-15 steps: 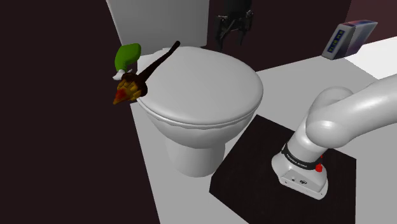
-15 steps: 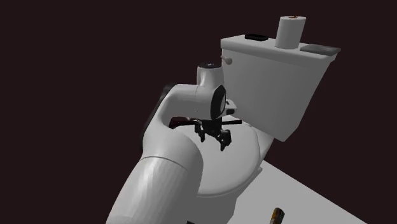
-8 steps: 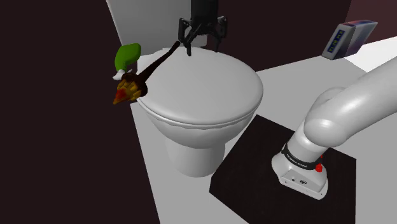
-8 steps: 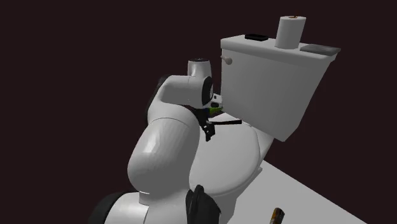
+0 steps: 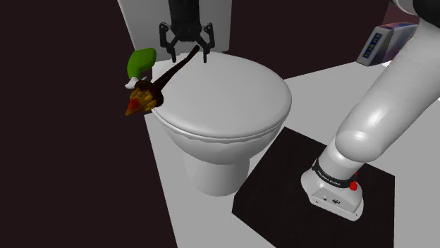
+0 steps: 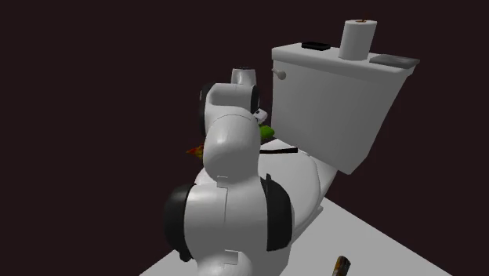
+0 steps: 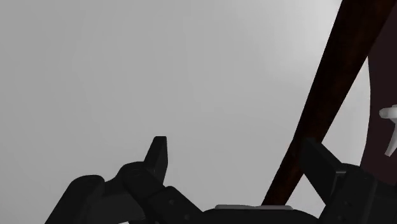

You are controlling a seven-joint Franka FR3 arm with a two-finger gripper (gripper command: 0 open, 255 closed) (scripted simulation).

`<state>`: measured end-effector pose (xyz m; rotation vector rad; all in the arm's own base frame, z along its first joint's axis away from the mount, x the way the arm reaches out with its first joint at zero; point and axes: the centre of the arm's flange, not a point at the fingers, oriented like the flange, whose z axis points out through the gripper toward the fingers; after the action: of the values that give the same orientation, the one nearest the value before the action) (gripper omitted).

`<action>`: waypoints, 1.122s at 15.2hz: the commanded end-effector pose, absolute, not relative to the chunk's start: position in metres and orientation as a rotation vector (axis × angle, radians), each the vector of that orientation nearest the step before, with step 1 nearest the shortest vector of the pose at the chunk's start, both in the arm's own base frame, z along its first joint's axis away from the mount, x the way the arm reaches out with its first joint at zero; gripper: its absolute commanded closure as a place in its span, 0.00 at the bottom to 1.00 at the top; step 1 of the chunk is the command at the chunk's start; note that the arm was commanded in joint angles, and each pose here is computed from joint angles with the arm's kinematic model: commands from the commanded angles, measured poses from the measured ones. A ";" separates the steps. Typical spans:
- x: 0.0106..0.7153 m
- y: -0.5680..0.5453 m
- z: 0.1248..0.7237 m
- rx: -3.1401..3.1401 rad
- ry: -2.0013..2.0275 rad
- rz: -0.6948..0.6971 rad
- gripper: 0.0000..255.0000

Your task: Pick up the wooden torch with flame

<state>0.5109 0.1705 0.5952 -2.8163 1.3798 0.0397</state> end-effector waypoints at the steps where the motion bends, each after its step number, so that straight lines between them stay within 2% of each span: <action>1: 0.536 0.178 0.590 -2.741 1.511 0.065 0.00; 4: 0.576 0.183 0.584 -2.628 1.682 0.100 0.00; 14: 0.578 0.183 0.543 -2.624 1.688 0.101 0.00; 15: 0.578 0.184 0.544 -2.624 1.688 0.101 1.00; 17: 0.578 0.184 0.544 -2.624 1.688 0.101 1.00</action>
<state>0.5775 0.1839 0.5460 -2.6225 1.6880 0.0975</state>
